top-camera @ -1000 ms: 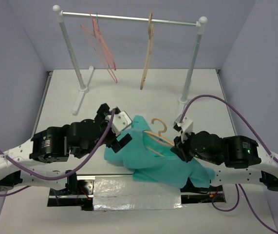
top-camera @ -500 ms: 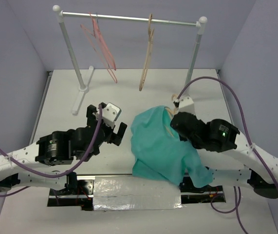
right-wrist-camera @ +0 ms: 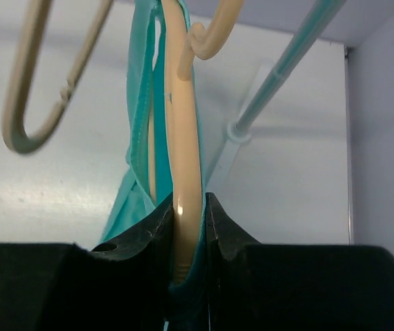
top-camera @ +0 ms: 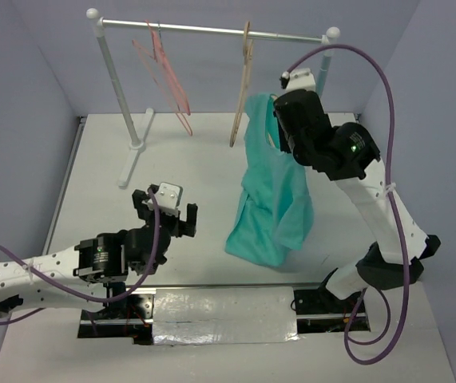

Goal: Place the t-shirt on the hanger
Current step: Place the hanger at the clothesline.

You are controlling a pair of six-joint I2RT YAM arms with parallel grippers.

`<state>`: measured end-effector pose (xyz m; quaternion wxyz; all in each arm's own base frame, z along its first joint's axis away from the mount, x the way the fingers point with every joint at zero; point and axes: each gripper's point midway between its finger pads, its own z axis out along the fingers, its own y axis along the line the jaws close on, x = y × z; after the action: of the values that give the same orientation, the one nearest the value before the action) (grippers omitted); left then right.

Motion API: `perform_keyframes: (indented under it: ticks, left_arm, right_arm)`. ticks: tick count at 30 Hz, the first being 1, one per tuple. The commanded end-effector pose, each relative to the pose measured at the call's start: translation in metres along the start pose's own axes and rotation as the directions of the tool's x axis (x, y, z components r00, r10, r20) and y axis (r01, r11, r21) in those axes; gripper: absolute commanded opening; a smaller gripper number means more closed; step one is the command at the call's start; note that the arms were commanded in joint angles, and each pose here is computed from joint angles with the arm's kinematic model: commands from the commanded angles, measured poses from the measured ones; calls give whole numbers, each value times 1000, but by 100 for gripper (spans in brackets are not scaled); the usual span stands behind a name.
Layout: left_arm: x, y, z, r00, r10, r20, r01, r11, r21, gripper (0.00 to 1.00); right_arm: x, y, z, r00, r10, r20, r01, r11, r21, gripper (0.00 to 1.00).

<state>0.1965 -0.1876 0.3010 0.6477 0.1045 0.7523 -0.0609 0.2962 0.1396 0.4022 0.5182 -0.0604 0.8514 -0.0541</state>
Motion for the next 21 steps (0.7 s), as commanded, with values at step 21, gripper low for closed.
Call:
perform_keyframes:
  ticks: [21]
  left_arm:
    - [27, 35, -2, 983, -147, 109, 159, 982, -106, 99]
  right_arm:
    - [-116, -44, 34, 942, 49, 333, -66, 997, 40, 0]
